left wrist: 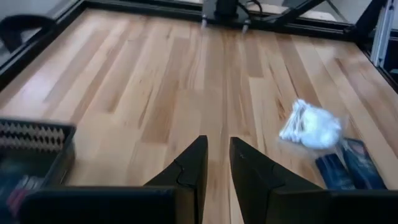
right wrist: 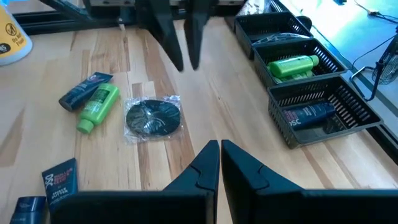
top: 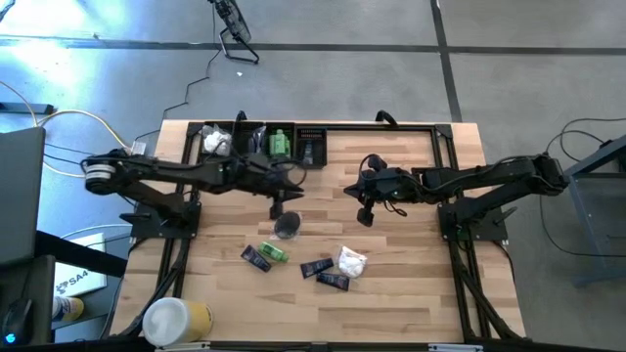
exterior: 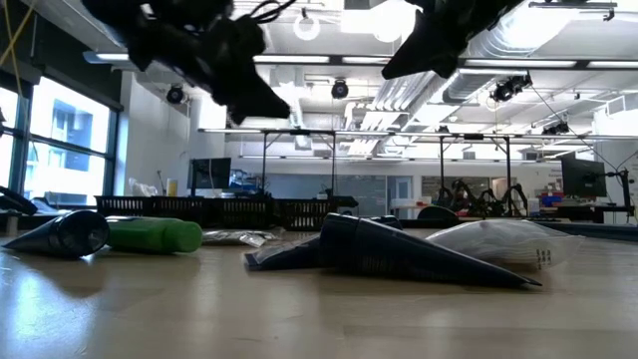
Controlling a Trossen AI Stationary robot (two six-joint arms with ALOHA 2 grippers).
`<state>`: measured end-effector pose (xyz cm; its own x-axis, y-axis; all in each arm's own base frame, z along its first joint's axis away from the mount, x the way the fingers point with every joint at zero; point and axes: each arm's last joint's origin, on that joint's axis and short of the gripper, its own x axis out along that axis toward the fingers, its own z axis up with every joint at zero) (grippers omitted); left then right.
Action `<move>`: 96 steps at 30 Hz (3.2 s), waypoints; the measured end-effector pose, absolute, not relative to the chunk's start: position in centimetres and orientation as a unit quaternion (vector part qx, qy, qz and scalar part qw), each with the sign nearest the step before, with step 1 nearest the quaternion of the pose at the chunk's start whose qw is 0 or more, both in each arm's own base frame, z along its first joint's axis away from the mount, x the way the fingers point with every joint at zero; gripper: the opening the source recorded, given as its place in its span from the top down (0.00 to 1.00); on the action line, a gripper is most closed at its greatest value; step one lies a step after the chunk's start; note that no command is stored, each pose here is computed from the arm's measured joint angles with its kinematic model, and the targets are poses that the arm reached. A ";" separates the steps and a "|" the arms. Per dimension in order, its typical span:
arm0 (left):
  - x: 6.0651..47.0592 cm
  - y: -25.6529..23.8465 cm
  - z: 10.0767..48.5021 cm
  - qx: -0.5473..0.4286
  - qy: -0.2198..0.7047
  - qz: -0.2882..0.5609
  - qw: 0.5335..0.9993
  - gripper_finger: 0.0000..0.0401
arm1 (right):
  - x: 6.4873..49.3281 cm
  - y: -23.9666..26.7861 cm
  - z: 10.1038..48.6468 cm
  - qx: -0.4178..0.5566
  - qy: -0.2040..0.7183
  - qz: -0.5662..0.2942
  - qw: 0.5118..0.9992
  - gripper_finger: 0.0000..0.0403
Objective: Pick & Place Travel size toiletries
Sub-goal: Put the hairbrush into the middle left black bin
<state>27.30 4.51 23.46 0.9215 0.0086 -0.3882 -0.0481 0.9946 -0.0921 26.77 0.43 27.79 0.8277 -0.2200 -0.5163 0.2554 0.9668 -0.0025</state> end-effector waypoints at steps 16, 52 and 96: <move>23.5 3.8 23.4 -0.066 0.202 0.008 0.977 0.84 | 27.2 0.4 28.3 0.043 0.233 -0.124 0.964 0.97; 22.1 -0.7 20.2 -0.229 0.386 0.045 0.892 0.84 | 27.2 0.4 28.1 0.024 0.240 -0.120 0.963 0.97; 22.7 -2.0 21.0 -0.124 0.318 0.103 0.934 0.84 | 25.5 0.6 25.1 -0.048 0.224 -0.098 0.968 0.99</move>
